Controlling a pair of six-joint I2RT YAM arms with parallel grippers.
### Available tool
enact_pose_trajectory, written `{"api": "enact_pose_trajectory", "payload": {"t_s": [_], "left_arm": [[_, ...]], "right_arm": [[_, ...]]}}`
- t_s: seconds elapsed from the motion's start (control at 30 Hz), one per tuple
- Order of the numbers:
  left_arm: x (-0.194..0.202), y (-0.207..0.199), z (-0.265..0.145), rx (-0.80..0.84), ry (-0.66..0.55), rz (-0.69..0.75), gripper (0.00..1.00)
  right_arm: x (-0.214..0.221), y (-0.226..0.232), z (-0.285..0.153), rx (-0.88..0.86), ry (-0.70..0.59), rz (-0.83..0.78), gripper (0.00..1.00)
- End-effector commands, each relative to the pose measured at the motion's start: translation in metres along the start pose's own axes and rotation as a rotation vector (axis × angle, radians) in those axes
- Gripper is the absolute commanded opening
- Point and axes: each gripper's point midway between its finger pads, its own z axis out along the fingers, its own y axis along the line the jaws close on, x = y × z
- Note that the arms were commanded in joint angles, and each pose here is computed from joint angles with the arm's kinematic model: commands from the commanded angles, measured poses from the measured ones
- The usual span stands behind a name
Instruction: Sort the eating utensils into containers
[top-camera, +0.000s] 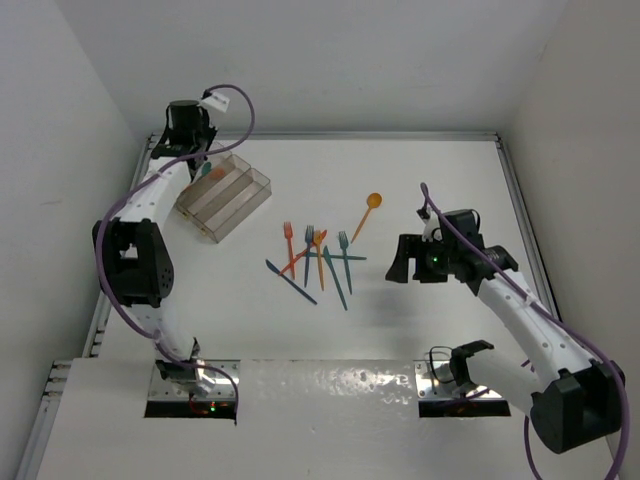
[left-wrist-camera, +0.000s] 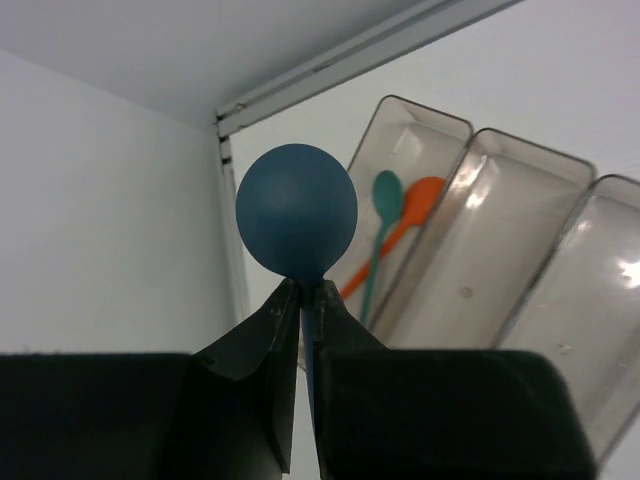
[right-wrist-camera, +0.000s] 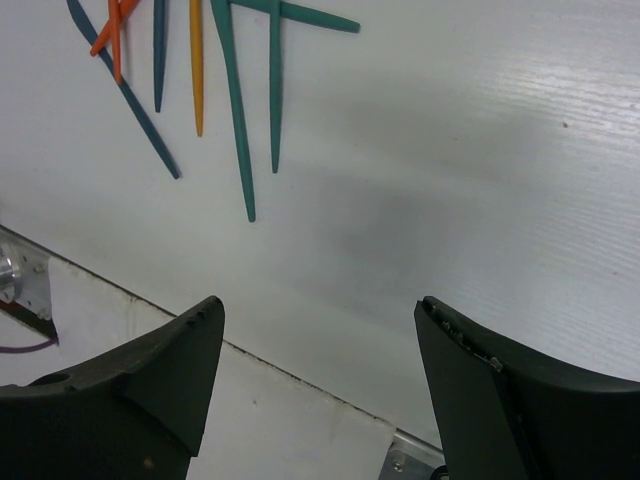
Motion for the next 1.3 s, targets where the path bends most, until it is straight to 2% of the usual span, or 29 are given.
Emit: {"api": "enact_pose_trajectory", "payload": {"t_s": [0.0, 0.07, 0.13, 0.33, 0.6, 0.77, 0.97, 1.1, 1.27], "left_arm": [[-0.014, 0.016, 0.014, -0.012, -0.105, 0.233, 0.00], [-0.010, 0.012, 0.025, -0.006, -0.114, 0.294, 0.00], [0.000, 0.023, 0.034, 0.004, -0.113, 0.289, 0.00], [0.021, 0.007, 0.060, 0.095, -0.113, 0.315, 0.00], [0.041, -0.017, 0.083, 0.202, -0.111, 0.307, 0.00], [0.058, -0.016, 0.096, 0.186, -0.083, 0.265, 0.02], [0.062, -0.023, 0.100, 0.222, -0.095, 0.229, 0.19], [0.059, -0.022, 0.099, 0.217, -0.100, 0.198, 0.39], [0.032, -0.001, 0.090, 0.145, -0.136, 0.077, 0.43]], "right_arm": [[-0.015, 0.008, -0.001, -0.025, -0.022, -0.026, 0.76], [-0.014, 0.007, 0.000, -0.021, -0.010, -0.020, 0.76], [-0.014, 0.008, 0.002, -0.023, 0.008, -0.016, 0.76], [-0.013, 0.004, 0.006, -0.001, 0.041, -0.017, 0.76], [-0.012, 0.001, 0.009, 0.012, 0.064, -0.008, 0.76], [-0.011, 0.002, 0.009, 0.009, 0.073, -0.004, 0.76], [-0.008, 0.000, 0.009, 0.020, 0.082, 0.007, 0.77], [-0.010, 0.002, 0.008, 0.016, 0.073, 0.012, 0.77], [-0.015, 0.002, 0.006, 0.025, 0.049, 0.014, 0.77]]}}
